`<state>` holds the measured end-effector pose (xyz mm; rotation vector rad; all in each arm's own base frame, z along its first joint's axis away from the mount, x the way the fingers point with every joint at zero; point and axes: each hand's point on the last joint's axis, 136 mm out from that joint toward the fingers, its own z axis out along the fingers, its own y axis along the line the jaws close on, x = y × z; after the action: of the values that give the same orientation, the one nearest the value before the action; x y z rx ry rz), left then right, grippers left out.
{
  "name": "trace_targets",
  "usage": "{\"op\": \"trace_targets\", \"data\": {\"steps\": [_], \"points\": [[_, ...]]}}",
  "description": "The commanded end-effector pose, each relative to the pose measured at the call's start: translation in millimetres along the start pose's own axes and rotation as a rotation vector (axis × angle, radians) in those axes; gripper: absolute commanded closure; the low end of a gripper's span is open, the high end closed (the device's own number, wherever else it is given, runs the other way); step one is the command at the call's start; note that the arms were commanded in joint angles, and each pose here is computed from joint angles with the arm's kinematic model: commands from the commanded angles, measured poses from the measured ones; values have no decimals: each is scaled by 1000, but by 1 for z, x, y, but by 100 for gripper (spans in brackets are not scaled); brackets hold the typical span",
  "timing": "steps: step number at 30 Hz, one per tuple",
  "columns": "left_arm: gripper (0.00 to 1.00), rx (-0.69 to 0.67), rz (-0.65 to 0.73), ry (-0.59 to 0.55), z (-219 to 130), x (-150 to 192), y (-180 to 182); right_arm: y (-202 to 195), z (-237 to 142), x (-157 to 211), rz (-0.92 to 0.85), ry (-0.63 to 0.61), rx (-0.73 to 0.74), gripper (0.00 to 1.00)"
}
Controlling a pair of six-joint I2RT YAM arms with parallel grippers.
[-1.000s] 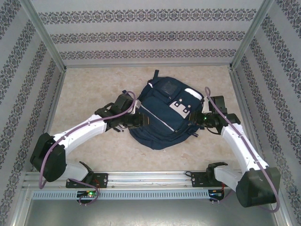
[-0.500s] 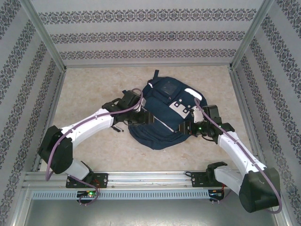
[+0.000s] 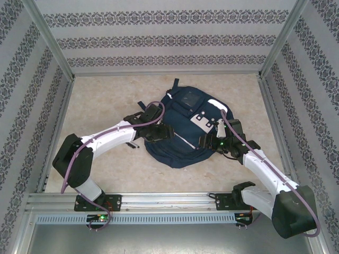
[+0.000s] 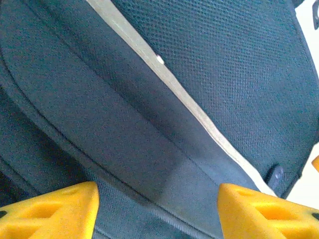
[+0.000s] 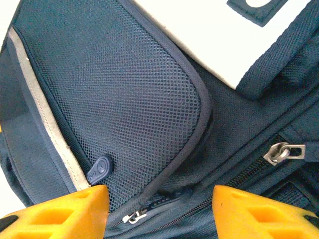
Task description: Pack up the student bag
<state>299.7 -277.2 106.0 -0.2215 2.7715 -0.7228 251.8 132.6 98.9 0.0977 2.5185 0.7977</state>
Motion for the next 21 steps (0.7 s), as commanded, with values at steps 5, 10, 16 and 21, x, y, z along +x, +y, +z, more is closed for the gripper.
{"op": "trace_targets", "data": {"steps": [5,10,16,21], "points": [[68,32,-92,-141,16,-34,-14,-11,3,8,37,9,66,43],[100,70,-92,-144,-2,-39,-30,-21,5,16,14,62,116,43],[100,170,-105,-35,-18,-29,-51,22,10,5,-187,16,-152,43],[100,206,-144,7,-18,-26,-54,35,14,-1,-237,-3,-228,44]]}}
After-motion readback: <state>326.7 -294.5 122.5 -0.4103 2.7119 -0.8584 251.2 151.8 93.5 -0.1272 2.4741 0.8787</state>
